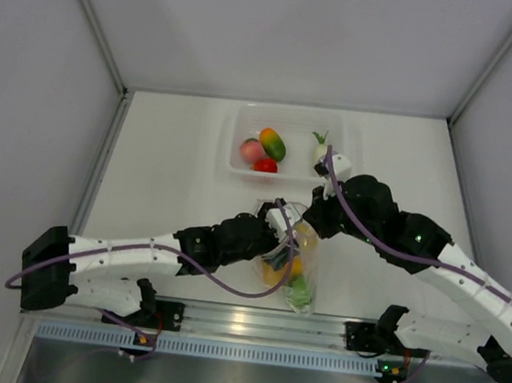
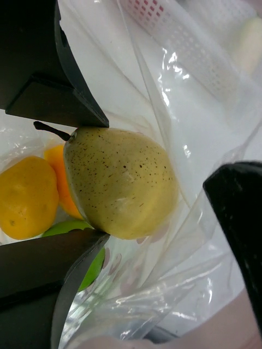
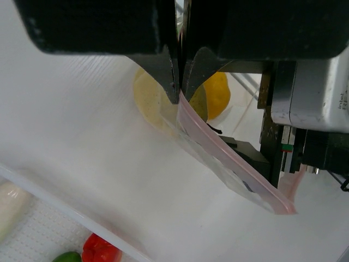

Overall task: Open the zip-top bag and remove the fake food
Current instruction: Pick up the fake fruit from the zipper food storage bag.

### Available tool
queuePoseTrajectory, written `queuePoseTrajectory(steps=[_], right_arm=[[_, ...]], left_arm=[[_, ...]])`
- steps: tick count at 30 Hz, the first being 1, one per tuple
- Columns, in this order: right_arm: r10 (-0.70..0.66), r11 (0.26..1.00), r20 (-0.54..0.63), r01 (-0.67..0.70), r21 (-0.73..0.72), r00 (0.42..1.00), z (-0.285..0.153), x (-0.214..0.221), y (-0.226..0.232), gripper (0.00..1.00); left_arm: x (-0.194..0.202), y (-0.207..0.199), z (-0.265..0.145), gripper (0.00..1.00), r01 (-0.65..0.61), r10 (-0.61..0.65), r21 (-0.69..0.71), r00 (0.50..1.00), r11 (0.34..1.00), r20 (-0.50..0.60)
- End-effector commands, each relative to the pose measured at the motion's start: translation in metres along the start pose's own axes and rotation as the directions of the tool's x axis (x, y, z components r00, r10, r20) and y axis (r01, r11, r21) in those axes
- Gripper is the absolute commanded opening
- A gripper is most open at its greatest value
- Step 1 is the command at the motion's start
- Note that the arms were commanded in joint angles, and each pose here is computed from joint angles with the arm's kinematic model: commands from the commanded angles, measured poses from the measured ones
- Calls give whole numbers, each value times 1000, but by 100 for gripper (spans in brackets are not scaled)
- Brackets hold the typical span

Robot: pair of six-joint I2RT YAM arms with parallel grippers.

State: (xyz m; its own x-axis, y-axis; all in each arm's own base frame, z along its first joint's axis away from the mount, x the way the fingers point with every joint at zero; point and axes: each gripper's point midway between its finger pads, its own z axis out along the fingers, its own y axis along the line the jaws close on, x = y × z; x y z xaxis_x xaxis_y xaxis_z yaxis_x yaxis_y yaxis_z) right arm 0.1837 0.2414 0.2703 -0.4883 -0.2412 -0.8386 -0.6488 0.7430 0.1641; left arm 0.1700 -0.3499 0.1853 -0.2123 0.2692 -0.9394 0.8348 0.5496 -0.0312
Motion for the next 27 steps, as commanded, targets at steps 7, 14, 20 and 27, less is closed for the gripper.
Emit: queuePoseTrajectory(steps=[7,14,20,27], right_arm=[[-3,998,79,8,-65,997,-18,-26,16,0],[1,998,107,6,-65,994,-33,-33,14,0],[-3,1000,108,2,11,994,-38,-35,0,0],[-13,998,75,9,58,997,-35,-20,-10,0]], left_arm=[[-48,27,5,0,47,-26,-174,993,984,119],[-32,37,8,0,27,-13,-232,998,972,60],[-21,35,9,0,24,-19,-224,1000,974,24],[-20,50,-4,0,54,-40,-301,998,952,50]])
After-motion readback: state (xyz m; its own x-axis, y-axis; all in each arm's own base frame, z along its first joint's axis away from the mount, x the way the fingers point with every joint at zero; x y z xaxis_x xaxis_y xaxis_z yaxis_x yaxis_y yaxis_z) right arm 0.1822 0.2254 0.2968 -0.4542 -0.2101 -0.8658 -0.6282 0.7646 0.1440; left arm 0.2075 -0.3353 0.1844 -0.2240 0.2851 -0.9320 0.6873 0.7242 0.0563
